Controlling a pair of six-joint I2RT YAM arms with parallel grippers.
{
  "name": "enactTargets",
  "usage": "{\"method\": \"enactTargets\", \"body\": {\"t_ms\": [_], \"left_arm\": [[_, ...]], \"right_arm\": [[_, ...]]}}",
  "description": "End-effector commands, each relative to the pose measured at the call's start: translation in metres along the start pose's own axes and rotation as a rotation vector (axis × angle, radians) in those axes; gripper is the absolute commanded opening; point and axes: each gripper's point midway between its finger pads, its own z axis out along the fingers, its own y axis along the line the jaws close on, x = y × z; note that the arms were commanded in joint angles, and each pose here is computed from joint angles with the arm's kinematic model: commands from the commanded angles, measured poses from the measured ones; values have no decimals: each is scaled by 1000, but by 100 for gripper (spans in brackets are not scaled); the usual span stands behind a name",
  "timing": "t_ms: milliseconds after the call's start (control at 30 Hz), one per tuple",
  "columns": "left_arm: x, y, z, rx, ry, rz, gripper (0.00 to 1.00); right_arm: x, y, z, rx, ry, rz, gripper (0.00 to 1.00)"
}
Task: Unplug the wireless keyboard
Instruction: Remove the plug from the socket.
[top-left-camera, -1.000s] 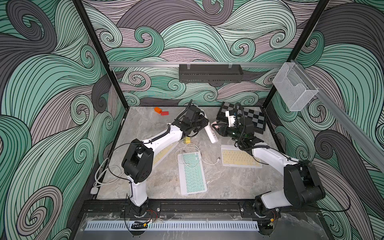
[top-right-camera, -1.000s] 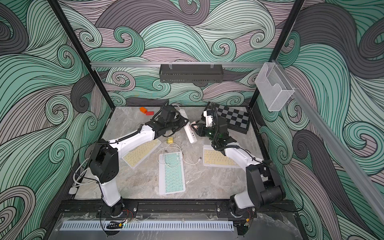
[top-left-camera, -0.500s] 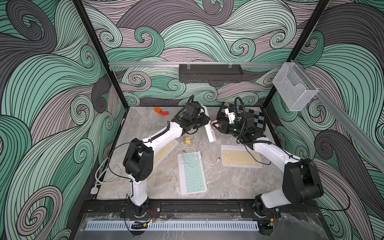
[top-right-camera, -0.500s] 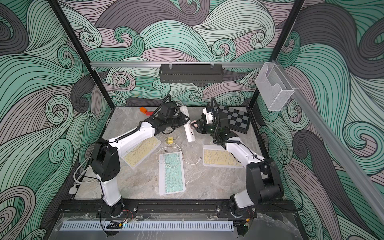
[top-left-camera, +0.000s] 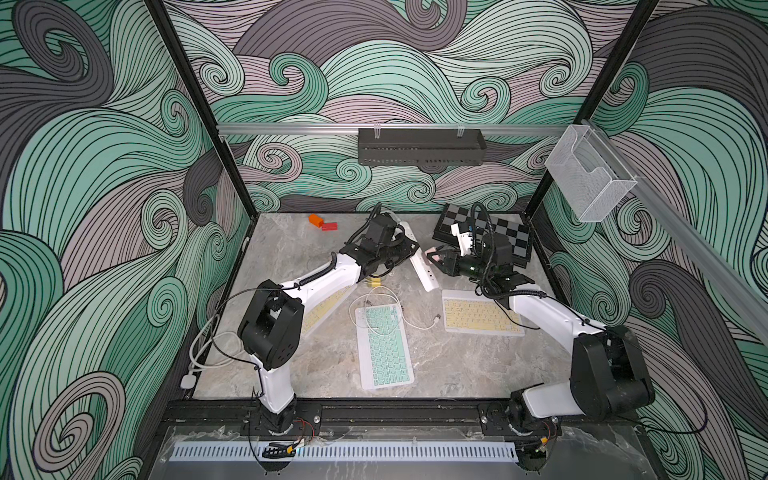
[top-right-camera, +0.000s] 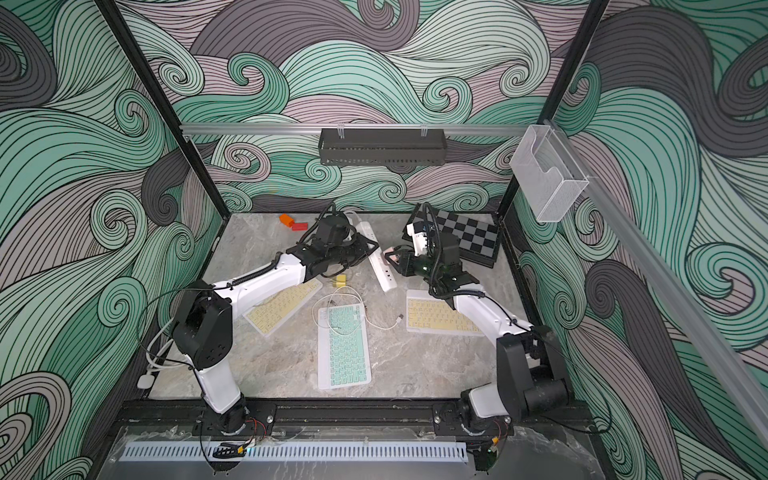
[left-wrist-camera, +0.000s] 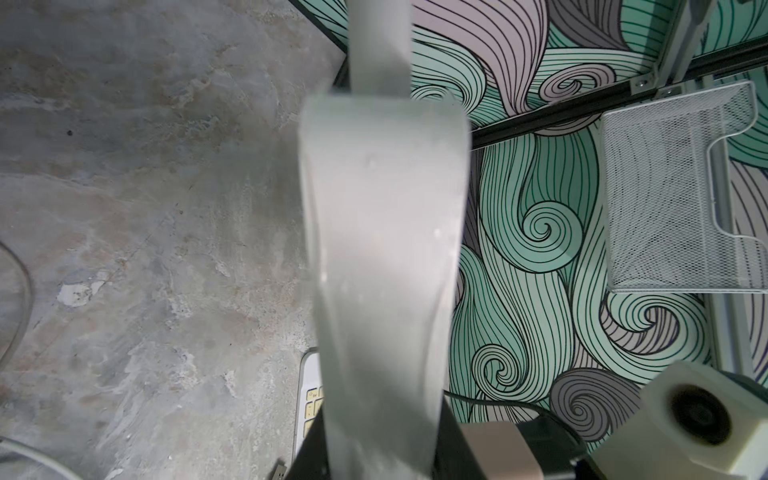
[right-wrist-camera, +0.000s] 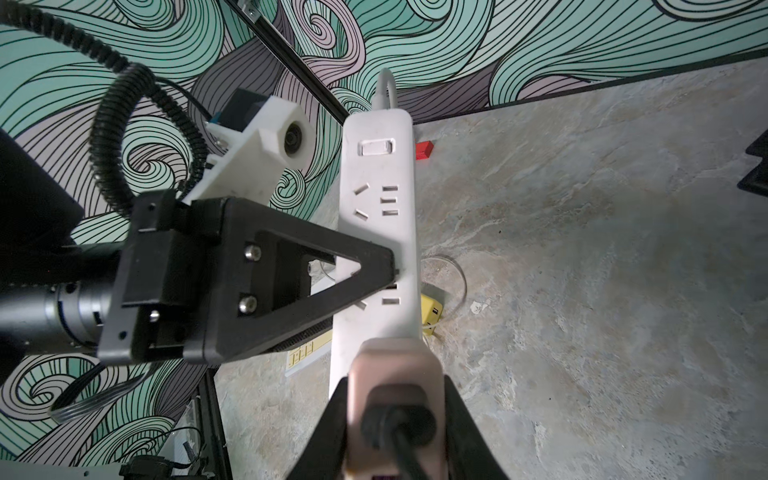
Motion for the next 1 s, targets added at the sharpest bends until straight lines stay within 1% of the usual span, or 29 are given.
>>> {"method": "enactTargets", "body": {"t_ms": [0, 200, 333, 400, 533, 633, 867, 967], "left_arm": [[-50, 64, -27, -225, -156, -21, 0], [-50, 60, -33, -256, -117, 83, 0], [-51, 57, -34, -265, -108, 112, 0], [-52, 51, -31, -233, -112, 121, 0], [-53, 42, -20, -169, -107, 109, 0], [-57, 45, -9, -153, -120, 95, 0], [-69, 64, 24, -111, -146, 39, 0], [-73, 78, 37, -105, -157, 9, 0]], "right_arm": [[-57, -22, -29, 134, -216, -23, 0], [-62, -25, -31, 140, -184, 30, 0], [-69, -22, -33, 122, -186, 41, 0], [-71, -20, -33, 116, -190, 31, 0], [-68, -22, -33, 124, -179, 33, 0], [-63, -22, -32, 112, -170, 48, 0], [-49, -22, -31, 93, -138, 80, 0], [-42, -22, -30, 83, -120, 95, 0]]}}
